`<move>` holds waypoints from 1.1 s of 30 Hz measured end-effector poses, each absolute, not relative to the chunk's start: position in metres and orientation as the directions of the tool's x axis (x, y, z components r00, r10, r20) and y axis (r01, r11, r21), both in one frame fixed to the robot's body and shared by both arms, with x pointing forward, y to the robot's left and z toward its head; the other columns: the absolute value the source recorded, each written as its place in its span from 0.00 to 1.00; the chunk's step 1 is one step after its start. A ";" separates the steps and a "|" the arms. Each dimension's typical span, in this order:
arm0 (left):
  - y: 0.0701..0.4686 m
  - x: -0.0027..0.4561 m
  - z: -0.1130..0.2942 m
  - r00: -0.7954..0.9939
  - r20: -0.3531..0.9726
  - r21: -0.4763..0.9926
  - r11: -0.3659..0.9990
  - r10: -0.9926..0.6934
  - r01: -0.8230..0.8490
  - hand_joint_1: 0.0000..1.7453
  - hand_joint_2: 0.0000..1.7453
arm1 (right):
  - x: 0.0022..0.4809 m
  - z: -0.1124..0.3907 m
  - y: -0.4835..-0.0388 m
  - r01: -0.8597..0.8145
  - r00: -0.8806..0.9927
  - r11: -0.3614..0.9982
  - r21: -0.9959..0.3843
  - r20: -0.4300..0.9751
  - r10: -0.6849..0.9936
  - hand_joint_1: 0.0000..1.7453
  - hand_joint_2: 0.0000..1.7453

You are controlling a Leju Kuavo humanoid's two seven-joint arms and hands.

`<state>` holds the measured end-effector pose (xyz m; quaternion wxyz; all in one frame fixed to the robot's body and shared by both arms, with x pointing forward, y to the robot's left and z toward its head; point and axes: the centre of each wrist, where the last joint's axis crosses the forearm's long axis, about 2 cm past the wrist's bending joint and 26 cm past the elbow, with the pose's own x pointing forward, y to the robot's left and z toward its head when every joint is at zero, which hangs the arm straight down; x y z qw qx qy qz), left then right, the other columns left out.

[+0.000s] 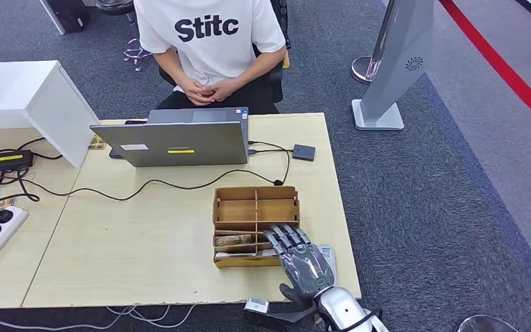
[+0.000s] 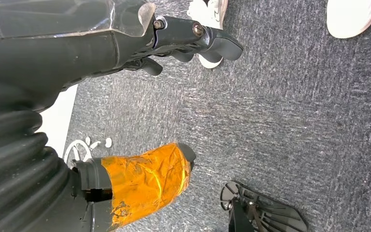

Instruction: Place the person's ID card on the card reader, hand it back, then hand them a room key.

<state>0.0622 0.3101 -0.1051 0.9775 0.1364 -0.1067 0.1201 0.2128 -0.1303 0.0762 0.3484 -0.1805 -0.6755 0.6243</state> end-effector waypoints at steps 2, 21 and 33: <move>0.310 0.062 -0.105 0.948 0.241 0.241 0.934 0.206 -0.264 0.00 1.00 | 0.213 0.075 -0.130 -0.194 -0.690 0.155 -0.969 0.247 0.681 0.00 1.00; 0.311 0.062 -0.105 0.948 0.241 0.244 0.933 0.207 -0.266 0.00 1.00 | 0.217 0.081 -0.129 -0.161 -0.680 0.171 -0.972 0.235 0.695 1.00 1.00; 0.312 0.062 -0.105 0.948 0.240 0.246 0.932 0.208 -0.266 0.00 1.00 | 0.223 0.093 -0.126 -0.116 -0.678 0.212 -0.970 0.234 0.697 1.00 1.00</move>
